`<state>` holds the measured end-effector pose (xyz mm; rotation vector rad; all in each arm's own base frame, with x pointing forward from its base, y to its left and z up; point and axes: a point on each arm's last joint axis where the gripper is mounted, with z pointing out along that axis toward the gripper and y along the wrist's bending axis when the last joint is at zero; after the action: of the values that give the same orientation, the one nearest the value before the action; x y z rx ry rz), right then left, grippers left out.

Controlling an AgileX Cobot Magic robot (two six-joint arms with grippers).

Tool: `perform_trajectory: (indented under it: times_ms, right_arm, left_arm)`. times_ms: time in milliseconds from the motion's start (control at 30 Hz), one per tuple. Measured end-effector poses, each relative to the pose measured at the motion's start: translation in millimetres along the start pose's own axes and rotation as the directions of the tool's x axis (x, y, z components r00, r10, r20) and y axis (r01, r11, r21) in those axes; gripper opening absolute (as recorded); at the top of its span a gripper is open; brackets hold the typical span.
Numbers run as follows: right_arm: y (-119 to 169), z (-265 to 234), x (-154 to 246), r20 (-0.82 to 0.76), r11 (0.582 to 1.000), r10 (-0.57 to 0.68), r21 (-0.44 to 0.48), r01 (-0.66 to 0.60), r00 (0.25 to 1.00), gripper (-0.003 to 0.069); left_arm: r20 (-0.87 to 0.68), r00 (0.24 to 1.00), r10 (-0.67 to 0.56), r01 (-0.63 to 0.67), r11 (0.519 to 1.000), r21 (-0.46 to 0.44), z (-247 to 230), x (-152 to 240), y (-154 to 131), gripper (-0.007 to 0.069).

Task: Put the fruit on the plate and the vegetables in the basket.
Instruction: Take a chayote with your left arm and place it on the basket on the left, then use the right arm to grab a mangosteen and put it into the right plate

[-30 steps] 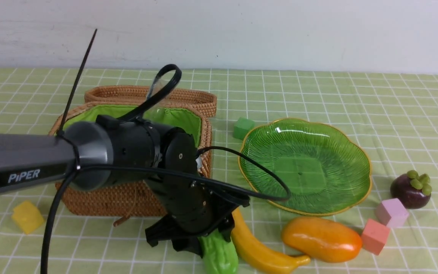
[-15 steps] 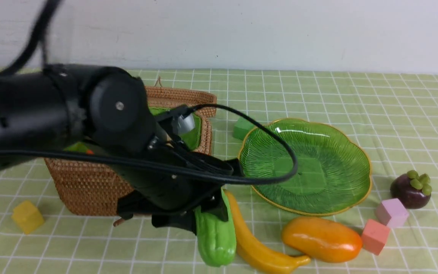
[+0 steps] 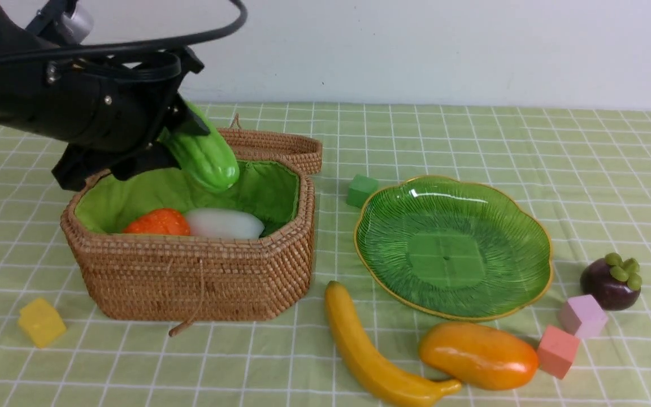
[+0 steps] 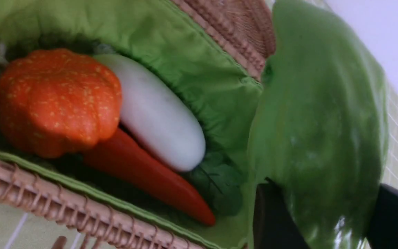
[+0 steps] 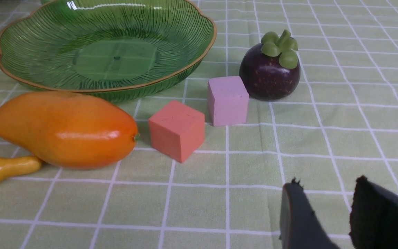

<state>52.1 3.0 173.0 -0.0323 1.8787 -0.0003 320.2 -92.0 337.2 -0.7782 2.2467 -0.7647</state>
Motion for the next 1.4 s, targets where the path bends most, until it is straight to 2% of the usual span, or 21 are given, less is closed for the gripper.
perform_trajectory:
  times_ms: [233, 300, 433, 533, 633, 767, 800, 833, 933, 967, 1000, 1033, 1067, 1100, 1133, 1167, 1233, 1400]
  right_arm:
    - [0, 0, 0, 0.000, 1.000, 0.001, 0.000, -0.001, 1.000, 0.0242]
    - [0, 0, 0, 0.000, 1.000, 0.000, 0.000, 0.000, 1.000, 0.0242]
    - [0, 0, 0, 0.000, 1.000, 0.000, 0.000, 0.000, 1.000, 0.0242]
    - [0, 0, 0, 0.000, 1.000, 0.001, 0.000, -0.001, 1.000, 0.0242]
    - [0, 0, 0, 0.000, 1.000, 0.001, 0.000, -0.001, 1.000, 0.0242]
    - [0, 0, 0, 0.000, 1.000, 0.000, 0.000, 0.000, 1.000, 0.0242]
    - [0, 0, 0, 0.000, 1.000, 0.000, 0.000, 0.000, 1.000, 0.0242]
    - [0, 0, 0, 0.000, 1.000, 0.000, 0.000, 0.000, 1.000, 0.0242]
    - [0, 0, 0, 0.000, 1.000, 0.000, 0.000, 0.000, 1.000, 0.0242]
    - [0, 0, 0, 0.000, 1.000, 0.000, 0.000, 0.000, 1.000, 0.0242]
    - [0, 0, 0, 0.000, 1.000, 0.000, 0.000, 0.000, 1.000, 0.0242]
    - [0, 0, 0, 0.000, 1.000, 0.000, 0.000, 0.000, 1.000, 0.0242]
    - [0, 0, 0, 0.000, 1.000, 0.000, 0.000, 0.000, 1.000, 0.0242]
    - [0, 0, 0, 0.000, 1.000, 0.000, 0.000, 0.000, 1.000, 0.0242]
    - [0, 0, 0, 0.000, 1.000, 0.000, 0.000, 0.000, 1.000, 0.0242]
    - [0, 0, 0, 0.000, 1.000, 0.000, 0.000, 0.000, 1.000, 0.0242]
    - [0, 0, 0, 0.000, 1.000, 0.000, 0.000, 0.000, 1.000, 0.0242]
    - [0, 0, 0, 0.000, 1.000, 0.000, 0.000, 0.000, 1.000, 0.0242]
  left_arm:
    - [-0.050, 0.997, -0.057, 0.053, 0.997, -0.061, 31, 4, 11, 0.0356]
    - [-0.051, 0.997, -0.058, 0.055, 0.997, -0.060, 31, 4, 11, 0.0397]
    - [-0.040, 0.998, -0.042, 0.041, 0.999, -0.036, 21, 2, 5, 0.0536]
    - [-0.032, 0.999, 0.004, -0.004, 1.000, -0.010, 4, 0, -2, 0.0585]
    - [-0.051, 0.990, 0.128, -0.127, 0.992, 0.011, -33, 3, -10, 0.0584]
    - [-0.063, 0.948, 0.312, -0.310, 0.950, 0.048, -96, 15, -12, 0.0506]
    - [-0.056, 0.925, 0.376, -0.373, 0.926, 0.067, -125, 21, -11, 0.0461]
    - [-0.058, 0.915, 0.399, -0.395, 0.916, 0.069, -134, 24, -10, 0.0435]
    - [0.005, 0.879, 0.476, -0.474, 0.875, 0.100, -194, 40, 1, 0.0283]
    - [0.013, 0.871, 0.491, -0.489, 0.866, 0.099, -209, 48, 10, 0.0206]
    - [0.021, 0.869, 0.494, -0.494, 0.864, 0.101, -215, 51, 13, 0.0181]
    - [0.026, 0.864, 0.503, -0.503, 0.859, 0.099, -230, 64, 28, 0.0090]
    - [0.035, 0.861, 0.507, -0.508, 0.855, 0.105, -242, 75, 42, 0.0033]
    - [0.025, 0.863, 0.505, -0.505, 0.857, 0.102, -242, 80, 49, 0.0015]
    - [0.033, 0.869, 0.494, -0.495, 0.862, 0.110, -249, 95, 69, -0.0013]
    - [0.021, 0.870, 0.492, -0.491, 0.865, 0.105, -246, 98, 74, -0.0013]
    - [0.037, 0.878, 0.476, -0.477, 0.872, 0.111, -245, 120, 107, -0.0013]
    - [0.034, 0.883, 0.467, -0.468, 0.877, 0.108, -231, 141, 141, -0.0013]
